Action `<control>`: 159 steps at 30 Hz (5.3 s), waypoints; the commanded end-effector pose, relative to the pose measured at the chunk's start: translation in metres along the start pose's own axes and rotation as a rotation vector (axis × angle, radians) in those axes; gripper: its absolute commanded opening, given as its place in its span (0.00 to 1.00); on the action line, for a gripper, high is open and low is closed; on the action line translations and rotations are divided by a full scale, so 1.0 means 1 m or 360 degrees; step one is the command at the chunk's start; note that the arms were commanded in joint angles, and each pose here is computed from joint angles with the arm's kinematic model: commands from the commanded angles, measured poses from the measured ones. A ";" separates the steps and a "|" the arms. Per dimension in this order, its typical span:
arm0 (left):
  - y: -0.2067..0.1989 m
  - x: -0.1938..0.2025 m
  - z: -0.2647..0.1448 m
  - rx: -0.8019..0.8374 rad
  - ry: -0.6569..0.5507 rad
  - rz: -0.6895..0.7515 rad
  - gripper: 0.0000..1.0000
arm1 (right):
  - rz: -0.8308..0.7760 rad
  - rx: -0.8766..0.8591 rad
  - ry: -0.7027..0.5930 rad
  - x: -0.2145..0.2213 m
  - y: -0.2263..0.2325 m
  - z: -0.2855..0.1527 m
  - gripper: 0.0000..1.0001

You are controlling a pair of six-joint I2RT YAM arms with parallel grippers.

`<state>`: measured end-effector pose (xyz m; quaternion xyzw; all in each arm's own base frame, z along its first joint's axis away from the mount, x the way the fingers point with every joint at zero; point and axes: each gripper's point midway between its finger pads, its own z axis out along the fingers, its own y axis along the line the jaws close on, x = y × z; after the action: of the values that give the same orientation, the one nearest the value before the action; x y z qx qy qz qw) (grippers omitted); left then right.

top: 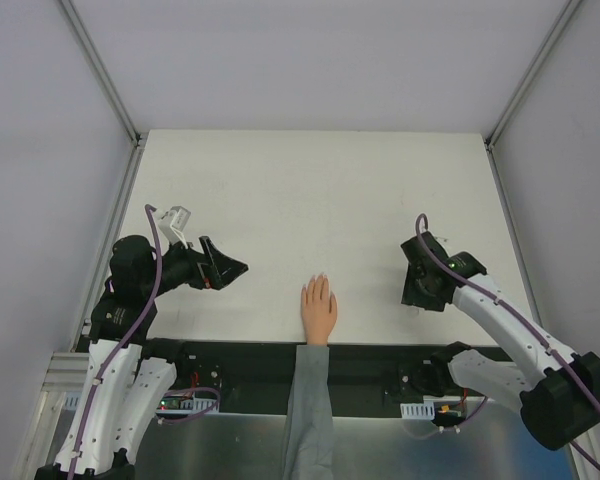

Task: Paint the nails

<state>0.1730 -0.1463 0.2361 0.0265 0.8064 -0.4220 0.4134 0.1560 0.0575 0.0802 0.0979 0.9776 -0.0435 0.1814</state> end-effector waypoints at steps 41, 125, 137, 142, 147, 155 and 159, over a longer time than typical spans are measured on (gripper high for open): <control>-0.037 -0.001 0.011 0.0446 0.0257 0.0085 0.94 | -0.0780 -0.0398 -0.0165 -0.047 0.092 -0.070 0.01; -0.076 0.007 0.050 0.0665 0.0042 0.0979 0.00 | -0.0574 -0.1387 -0.0247 -0.040 0.275 -0.224 0.59; -0.059 -0.036 0.042 0.0355 -0.0378 0.1010 0.00 | -0.0253 -0.1479 -0.0706 -0.093 0.324 -0.275 0.56; -0.056 -0.038 0.043 0.0325 -0.0391 0.0973 0.00 | -0.0326 -0.1497 -0.0725 -0.088 0.349 -0.273 0.52; -0.057 -0.041 0.040 0.0309 -0.0421 0.0958 0.00 | -0.0363 -0.1473 -0.0714 -0.083 0.359 -0.268 0.36; -0.063 -0.037 0.034 0.0366 -0.0420 0.0905 0.00 | -0.0426 -0.1446 -0.0726 -0.077 0.356 -0.261 0.09; -0.082 -0.023 0.025 0.0548 -0.0352 0.0884 0.00 | -0.0530 -0.1444 -0.0731 -0.067 0.346 -0.245 0.01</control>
<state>0.1957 -0.1981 0.2713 0.2509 0.6802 -0.3655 0.5838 0.2101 0.4230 0.3030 -0.1418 0.8554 0.3152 0.3858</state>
